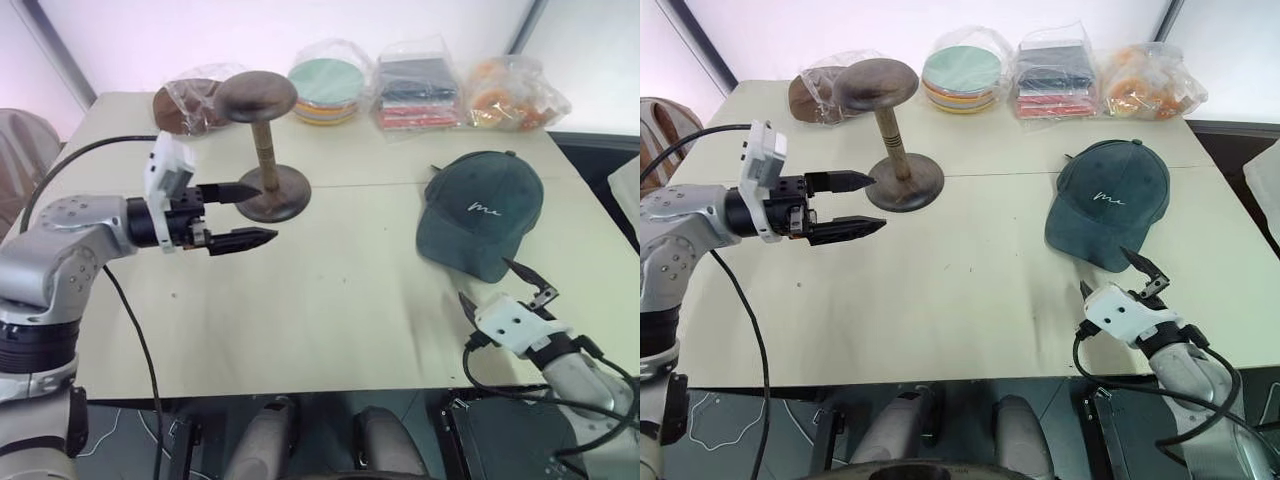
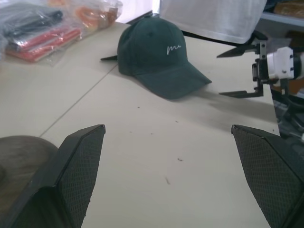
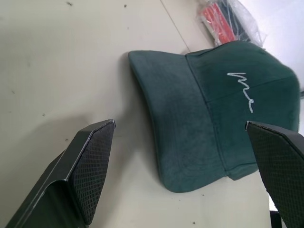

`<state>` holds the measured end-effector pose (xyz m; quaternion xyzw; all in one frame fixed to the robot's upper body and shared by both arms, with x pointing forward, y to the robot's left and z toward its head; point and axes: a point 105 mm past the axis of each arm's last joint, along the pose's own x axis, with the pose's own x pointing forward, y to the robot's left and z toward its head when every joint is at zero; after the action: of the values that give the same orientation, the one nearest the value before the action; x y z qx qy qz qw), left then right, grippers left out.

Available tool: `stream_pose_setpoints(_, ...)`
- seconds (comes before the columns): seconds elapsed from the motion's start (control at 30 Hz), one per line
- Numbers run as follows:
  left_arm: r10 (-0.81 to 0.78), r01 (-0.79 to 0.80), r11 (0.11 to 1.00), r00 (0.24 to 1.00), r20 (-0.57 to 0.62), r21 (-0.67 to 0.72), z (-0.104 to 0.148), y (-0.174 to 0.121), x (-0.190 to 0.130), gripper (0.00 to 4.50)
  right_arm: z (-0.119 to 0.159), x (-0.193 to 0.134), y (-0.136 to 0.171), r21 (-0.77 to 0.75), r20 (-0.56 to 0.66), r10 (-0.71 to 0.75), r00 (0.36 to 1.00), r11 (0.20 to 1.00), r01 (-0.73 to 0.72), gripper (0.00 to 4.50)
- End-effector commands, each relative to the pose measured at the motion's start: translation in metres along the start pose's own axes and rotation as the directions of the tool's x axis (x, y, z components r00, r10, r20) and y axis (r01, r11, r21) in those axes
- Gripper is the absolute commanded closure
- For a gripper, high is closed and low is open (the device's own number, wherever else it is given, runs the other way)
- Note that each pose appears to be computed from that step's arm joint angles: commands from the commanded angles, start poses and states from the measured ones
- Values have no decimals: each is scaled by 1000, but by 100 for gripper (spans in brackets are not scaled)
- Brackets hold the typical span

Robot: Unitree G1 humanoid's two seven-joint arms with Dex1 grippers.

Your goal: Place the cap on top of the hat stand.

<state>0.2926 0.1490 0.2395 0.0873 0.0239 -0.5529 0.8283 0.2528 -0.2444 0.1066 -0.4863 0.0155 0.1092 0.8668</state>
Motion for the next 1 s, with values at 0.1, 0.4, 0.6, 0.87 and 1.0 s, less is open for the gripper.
stream_pose_setpoints(0.1, 33, -33, 999, 999, 20, 37, 11, -6, -10, 0, -10, 10, -3, -58, -23, -29, 999, 998, 27, 2)
stream_pose_setpoints(0.4, 53, -54, 998, 998, 14, 33, 9, -10, -13, 0, -21, 19, -6, -122, -77, -79, 994, 990, 70, 2)
stream_pose_setpoints(0.6, 64, -64, 997, 998, 12, 32, 8, -8, -13, 0, -37, 20, -14, -206, -162, -161, 974, 970, 126, 2)
stream_pose_setpoints(0.87, 65, -65, 997, 998, 12, 39, 9, -7, -13, 0, -49, 19, -21, -245, -224, -217, 950, 956, 161, 2)
stream_pose_setpoints(1.0, 65, -65, 997, 998, 15, 44, 10, -6, -12, 0, -49, 22, -21, -241, -229, -230, 946, 955, 174, 2)
